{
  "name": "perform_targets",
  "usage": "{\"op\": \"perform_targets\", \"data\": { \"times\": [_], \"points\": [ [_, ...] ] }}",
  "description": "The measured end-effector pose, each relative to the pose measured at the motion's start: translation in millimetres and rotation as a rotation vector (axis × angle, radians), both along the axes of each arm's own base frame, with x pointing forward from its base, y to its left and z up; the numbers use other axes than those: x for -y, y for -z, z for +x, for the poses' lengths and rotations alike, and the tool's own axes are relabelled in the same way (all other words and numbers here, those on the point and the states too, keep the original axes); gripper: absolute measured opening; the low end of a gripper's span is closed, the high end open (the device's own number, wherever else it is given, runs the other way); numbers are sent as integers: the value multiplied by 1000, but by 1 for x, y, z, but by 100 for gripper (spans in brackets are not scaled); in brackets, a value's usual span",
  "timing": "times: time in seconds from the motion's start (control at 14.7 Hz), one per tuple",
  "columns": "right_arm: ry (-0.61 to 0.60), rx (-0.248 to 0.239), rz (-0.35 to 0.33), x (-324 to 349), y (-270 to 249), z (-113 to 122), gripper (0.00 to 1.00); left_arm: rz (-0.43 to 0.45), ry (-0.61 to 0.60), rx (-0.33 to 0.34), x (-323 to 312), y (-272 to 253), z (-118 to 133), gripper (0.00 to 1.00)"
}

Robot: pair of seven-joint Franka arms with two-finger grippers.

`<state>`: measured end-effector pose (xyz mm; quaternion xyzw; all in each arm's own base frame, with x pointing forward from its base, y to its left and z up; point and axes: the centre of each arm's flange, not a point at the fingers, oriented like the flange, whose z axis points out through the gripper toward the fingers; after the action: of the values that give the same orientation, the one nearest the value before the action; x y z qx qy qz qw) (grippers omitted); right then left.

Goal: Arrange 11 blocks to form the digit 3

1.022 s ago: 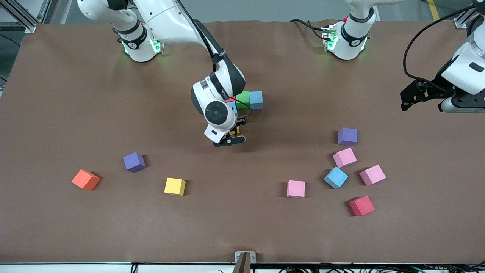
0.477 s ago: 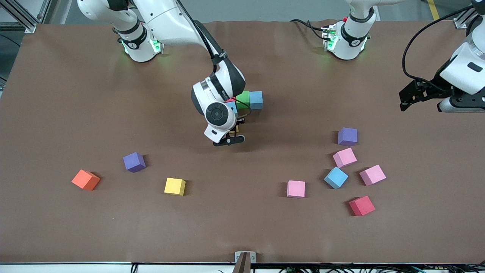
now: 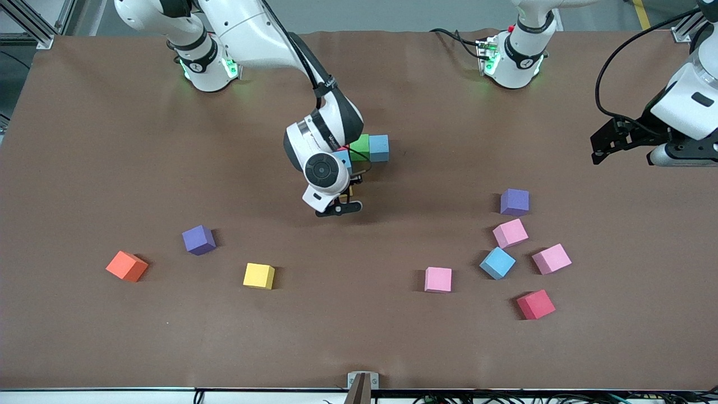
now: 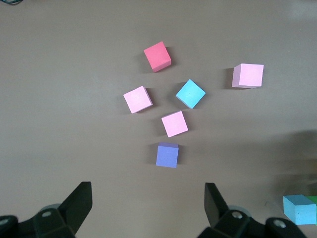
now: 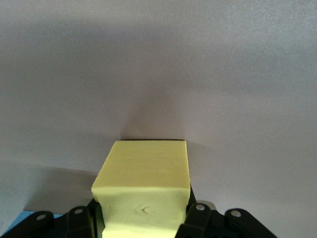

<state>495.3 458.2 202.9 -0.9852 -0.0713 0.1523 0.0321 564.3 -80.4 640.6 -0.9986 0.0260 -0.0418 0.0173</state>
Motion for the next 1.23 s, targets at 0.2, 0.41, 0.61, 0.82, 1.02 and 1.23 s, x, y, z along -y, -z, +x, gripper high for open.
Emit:
{"op": "perform_targets", "data": {
  "times": [0.2, 0.41, 0.61, 0.82, 1.02, 1.23],
  "points": [
    [-2, 1, 2, -2, -1, -1, 59, 0, 1, 0, 1, 0, 0, 100],
    [-5, -1, -2, -4, 3, -3, 59, 0, 1, 0, 1, 0, 0, 100],
    [-6, 0, -3, -5, 4, -4, 59, 0, 1, 0, 1, 0, 0, 100],
    [-6, 1, -3, -5, 4, -4, 59, 0, 2, -1, 1, 0, 0, 100],
    [-7, 0, -3, -6, 4, -4, 59, 0, 7, -3, 4, 1, 0, 100],
    [-10, 6, 4, -9, 4, -6, 59, 0, 8, -5, 4, 3, 1, 100]
  ]
}}
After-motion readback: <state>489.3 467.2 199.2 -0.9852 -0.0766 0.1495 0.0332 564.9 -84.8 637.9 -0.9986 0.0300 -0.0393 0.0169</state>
